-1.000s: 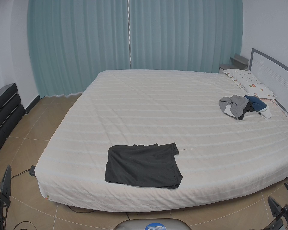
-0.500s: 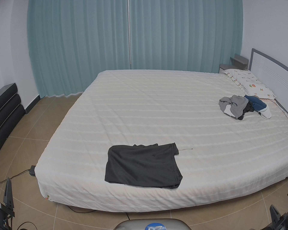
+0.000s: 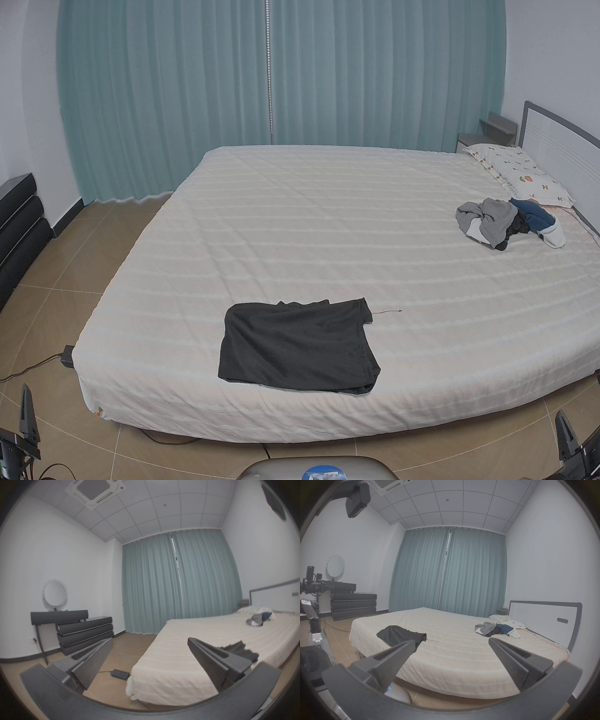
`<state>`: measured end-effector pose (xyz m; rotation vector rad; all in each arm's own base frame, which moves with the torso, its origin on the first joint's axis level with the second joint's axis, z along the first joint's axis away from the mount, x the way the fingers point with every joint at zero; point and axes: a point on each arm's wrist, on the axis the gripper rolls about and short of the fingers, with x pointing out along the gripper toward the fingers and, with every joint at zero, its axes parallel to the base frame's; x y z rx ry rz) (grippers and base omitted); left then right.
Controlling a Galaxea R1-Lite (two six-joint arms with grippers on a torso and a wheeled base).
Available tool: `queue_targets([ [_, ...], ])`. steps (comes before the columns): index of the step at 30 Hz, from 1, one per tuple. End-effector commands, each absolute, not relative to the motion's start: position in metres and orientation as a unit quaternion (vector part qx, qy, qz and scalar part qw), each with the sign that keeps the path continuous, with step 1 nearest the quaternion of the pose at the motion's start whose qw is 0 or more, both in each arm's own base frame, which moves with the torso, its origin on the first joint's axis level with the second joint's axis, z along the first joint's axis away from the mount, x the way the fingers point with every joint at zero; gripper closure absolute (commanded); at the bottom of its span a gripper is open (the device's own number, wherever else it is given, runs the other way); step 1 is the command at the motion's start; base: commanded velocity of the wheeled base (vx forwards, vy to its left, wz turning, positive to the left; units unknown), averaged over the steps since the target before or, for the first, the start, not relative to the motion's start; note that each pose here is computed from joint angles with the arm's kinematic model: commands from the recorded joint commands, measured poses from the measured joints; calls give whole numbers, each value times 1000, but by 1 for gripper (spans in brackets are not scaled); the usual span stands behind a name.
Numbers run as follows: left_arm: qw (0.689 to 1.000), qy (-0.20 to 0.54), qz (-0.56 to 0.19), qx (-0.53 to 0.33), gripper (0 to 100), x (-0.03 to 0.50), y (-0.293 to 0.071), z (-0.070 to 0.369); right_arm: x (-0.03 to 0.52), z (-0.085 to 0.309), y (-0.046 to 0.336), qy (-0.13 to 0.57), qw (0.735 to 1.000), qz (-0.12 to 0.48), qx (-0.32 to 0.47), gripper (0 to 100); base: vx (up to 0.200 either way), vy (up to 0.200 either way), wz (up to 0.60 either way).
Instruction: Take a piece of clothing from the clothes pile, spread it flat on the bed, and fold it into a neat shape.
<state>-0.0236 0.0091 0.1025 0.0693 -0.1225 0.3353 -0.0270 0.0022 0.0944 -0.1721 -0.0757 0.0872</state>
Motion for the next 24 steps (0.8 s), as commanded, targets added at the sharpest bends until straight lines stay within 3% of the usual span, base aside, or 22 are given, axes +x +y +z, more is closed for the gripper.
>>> queue_targets([
  [1, 986, -35, 156, 48, 0, -24, 7, 84, -24, 83, 2, -31, 995, 45, -83, 0, 0, 0, 0],
  [4, 996, -24, 81, 38, 0, -23, 4, 81, -24, 83, 2, -32, 996, 44, -75, 0, 0, 0, 0],
  [14, 999, 4, -35, 22, 0, -23, -2, 75, -23, 81, 2, -26, 997, 45, -56, 0, 0, 0, 0],
  [24, 999, 4, -32, 9, 0, -23, -1, 75, -24, 81, 2, -20, 998, 44, -50, 0, 0, 0, 0],
])
